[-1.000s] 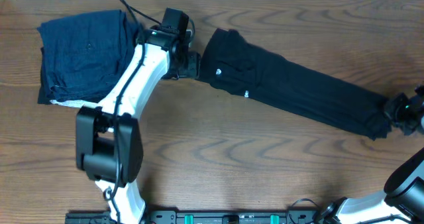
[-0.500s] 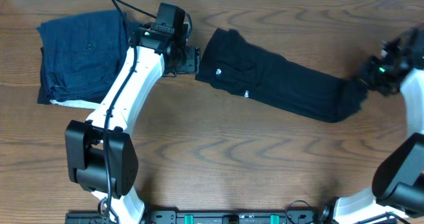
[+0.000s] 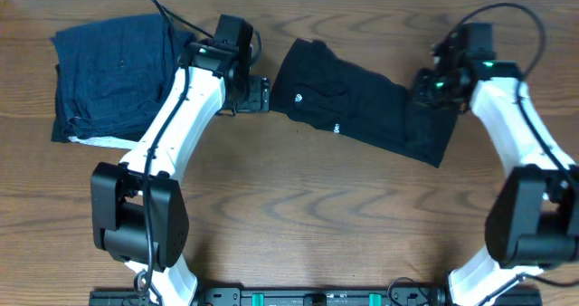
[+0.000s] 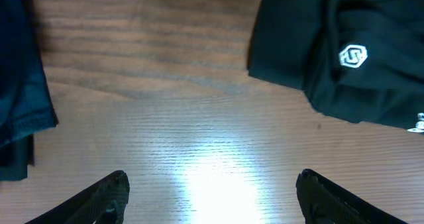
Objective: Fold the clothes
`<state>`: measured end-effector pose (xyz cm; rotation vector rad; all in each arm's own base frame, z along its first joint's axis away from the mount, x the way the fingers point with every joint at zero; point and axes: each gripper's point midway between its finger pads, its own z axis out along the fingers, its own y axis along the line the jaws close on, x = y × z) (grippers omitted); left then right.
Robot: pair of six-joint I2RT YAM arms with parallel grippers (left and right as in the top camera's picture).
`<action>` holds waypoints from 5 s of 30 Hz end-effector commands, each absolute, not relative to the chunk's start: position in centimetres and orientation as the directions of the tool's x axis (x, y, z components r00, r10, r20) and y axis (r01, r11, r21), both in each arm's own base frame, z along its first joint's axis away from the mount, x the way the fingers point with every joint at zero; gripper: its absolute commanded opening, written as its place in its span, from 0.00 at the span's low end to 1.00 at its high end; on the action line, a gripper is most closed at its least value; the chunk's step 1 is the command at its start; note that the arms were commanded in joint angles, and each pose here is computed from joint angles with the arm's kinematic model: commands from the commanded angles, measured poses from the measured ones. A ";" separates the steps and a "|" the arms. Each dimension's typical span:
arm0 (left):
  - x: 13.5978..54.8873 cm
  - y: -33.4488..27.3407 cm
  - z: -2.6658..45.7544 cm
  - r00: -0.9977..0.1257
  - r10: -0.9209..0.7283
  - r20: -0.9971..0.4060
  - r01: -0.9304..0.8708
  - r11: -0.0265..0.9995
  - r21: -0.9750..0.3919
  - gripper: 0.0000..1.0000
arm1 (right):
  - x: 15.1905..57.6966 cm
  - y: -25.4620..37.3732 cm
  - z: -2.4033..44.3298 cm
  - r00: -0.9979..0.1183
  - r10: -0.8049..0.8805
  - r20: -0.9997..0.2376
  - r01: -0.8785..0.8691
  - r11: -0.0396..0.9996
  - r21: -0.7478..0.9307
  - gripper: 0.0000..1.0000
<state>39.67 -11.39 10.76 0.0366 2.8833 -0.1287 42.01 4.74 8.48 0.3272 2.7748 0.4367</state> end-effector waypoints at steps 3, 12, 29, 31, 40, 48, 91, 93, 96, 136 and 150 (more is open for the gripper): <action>39.6 -11.0 10.2 -0.966 0.024 -0.257 0.040 0.997 -0.059 0.83 | 42.7 6.9 5.8 -0.948 0.187 -0.257 0.106 0.948 0.301 0.01; 39.7 -11.1 9.6 -0.965 0.024 -0.260 0.041 0.997 -0.059 0.82 | 45.5 8.6 3.9 -0.927 0.204 -0.316 0.095 0.940 0.328 0.01; 39.7 -11.1 9.4 -0.966 0.024 -0.257 0.041 0.997 -0.058 0.83 | 46.6 10.0 4.8 -0.908 0.252 -0.335 0.101 0.907 0.408 0.08; 39.7 -11.1 9.4 -0.966 0.024 -0.257 0.041 0.997 -0.058 0.83 | 46.6 10.3 4.8 -0.910 0.246 -0.335 0.094 0.908 0.409 0.29; 39.7 -11.0 9.4 -0.966 0.025 -0.256 0.041 0.997 -0.058 0.83 | 46.4 15.7 11.0 -0.880 0.046 -0.473 -0.341 0.633 0.695 0.73; 39.6 -11.0 9.3 -0.967 0.028 -0.253 0.044 0.997 -0.056 0.83 | 45.6 9.5 10.4 -0.914 0.134 -0.383 -0.212 0.647 0.732 0.59; 39.6 -11.0 8.9 -0.966 0.028 -0.256 0.044 0.997 -0.057 0.83 | 42.0 11.7 10.1 -0.977 0.035 -0.210 -0.111 0.757 0.644 0.02; 39.6 -11.0 8.9 -0.966 0.028 -0.256 0.044 0.997 -0.057 0.83 | 42.2 9.8 9.4 -0.978 0.056 -0.199 -0.072 0.809 0.583 0.02; 39.6 -11.0 8.9 -0.966 0.028 -0.256 0.044 0.997 -0.057 0.83 | 41.6 7.6 7.7 -0.984 0.073 -0.161 -0.013 0.877 0.480 0.01; 39.6 -11.0 8.9 -0.966 0.028 -0.256 0.044 0.997 -0.057 0.83 | 40.6 11.5 3.3 -0.966 -0.110 -0.233 -0.128 0.990 0.065 0.36; 39.6 -11.0 8.9 -0.966 0.028 -0.255 0.044 0.997 -0.058 0.83 | 41.3 11.8 3.5 -0.965 -0.057 -0.257 -0.081 0.993 0.084 0.37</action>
